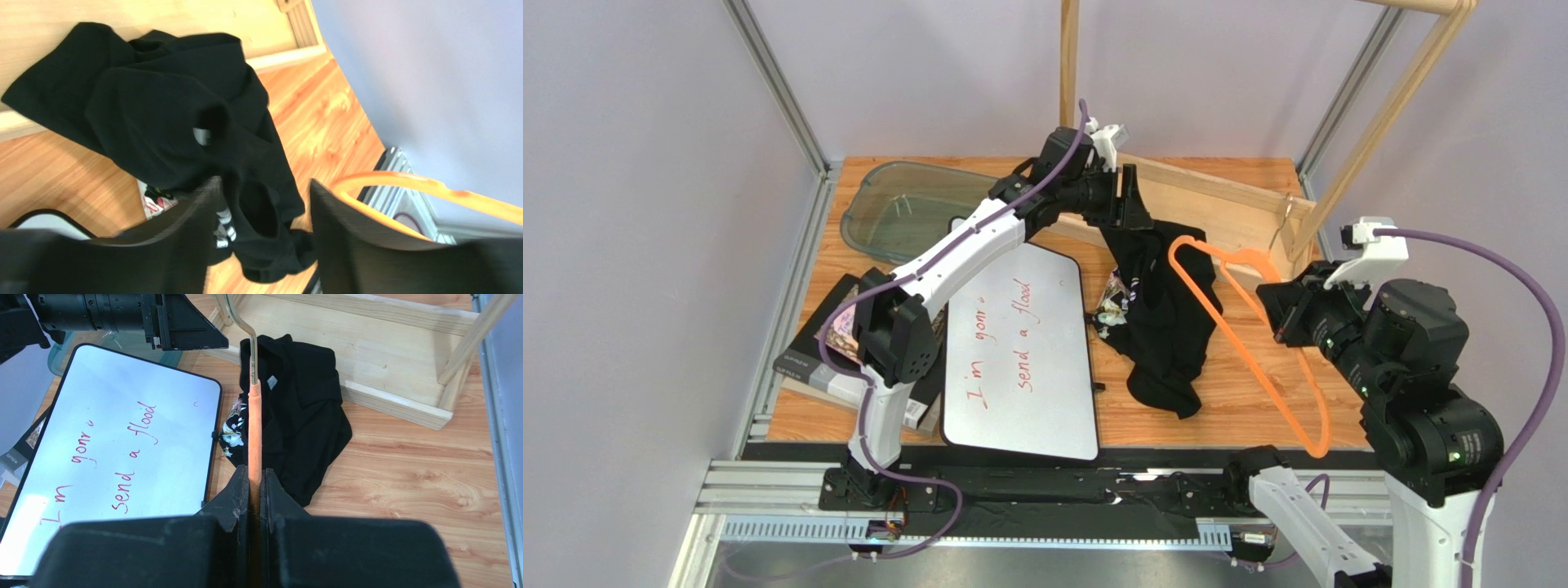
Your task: Remove the t-shirt from the hanger
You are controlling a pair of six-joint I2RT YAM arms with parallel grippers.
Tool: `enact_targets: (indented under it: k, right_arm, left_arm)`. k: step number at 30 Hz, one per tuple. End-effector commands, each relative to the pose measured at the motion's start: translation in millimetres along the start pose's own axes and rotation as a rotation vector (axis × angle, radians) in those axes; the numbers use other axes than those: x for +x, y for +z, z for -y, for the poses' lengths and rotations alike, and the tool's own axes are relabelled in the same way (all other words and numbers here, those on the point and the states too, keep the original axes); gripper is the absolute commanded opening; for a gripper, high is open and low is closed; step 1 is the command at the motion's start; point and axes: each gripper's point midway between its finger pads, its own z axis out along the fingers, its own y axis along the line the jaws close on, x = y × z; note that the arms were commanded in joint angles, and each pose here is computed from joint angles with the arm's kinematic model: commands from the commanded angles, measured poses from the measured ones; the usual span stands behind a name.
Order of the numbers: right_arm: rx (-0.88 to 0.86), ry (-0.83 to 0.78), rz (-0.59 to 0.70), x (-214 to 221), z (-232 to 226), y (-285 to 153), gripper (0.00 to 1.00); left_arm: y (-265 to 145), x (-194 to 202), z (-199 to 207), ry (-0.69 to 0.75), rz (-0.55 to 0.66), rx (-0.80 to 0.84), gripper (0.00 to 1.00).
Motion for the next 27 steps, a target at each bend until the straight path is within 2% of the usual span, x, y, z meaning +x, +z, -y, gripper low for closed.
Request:
enact_targets:
  k: [1,3,4,5,8,11,17,20,27]
  right_arm:
    - [-0.104,-0.025,0.045,-5,-17,17,0.00]
    - [-0.145,-0.027,0.059,-2,-23,26,0.00]
    - [-0.160,-0.029,0.078,-3,-25,25,0.00]
    - [-0.184,-0.031,0.083,-2,-29,27,0.00]
    - [-0.224,-0.027,0.119,-3,-35,33,0.00]
    - [-0.301,-0.015,0.111,0,-48,35,0.00]
    - [-0.481,0.010,0.082,6,-77,22,0.00]
    - [-0.519,0.019,0.083,4,-84,14,0.00]
    - [-0.576,0.001,0.084,1,-93,2,0.00]
  left_arm:
    - [-55,-27,53,0.072,0.073,0.080,0.65]
    - [-95,-43,85,0.086,0.147,0.127,0.68]
    - [-102,-41,100,0.105,0.171,0.167,0.70]
    - [-126,-47,125,0.138,0.215,0.223,0.75]
    - [-154,-35,176,0.252,0.220,0.396,0.76]
    - [-171,-15,206,0.357,0.198,0.596,0.76]
    - [-168,10,190,0.512,0.164,0.588,0.75]
    - [-154,14,174,0.577,0.141,0.491,0.75]
    - [-142,22,161,0.747,0.115,0.443,0.80]
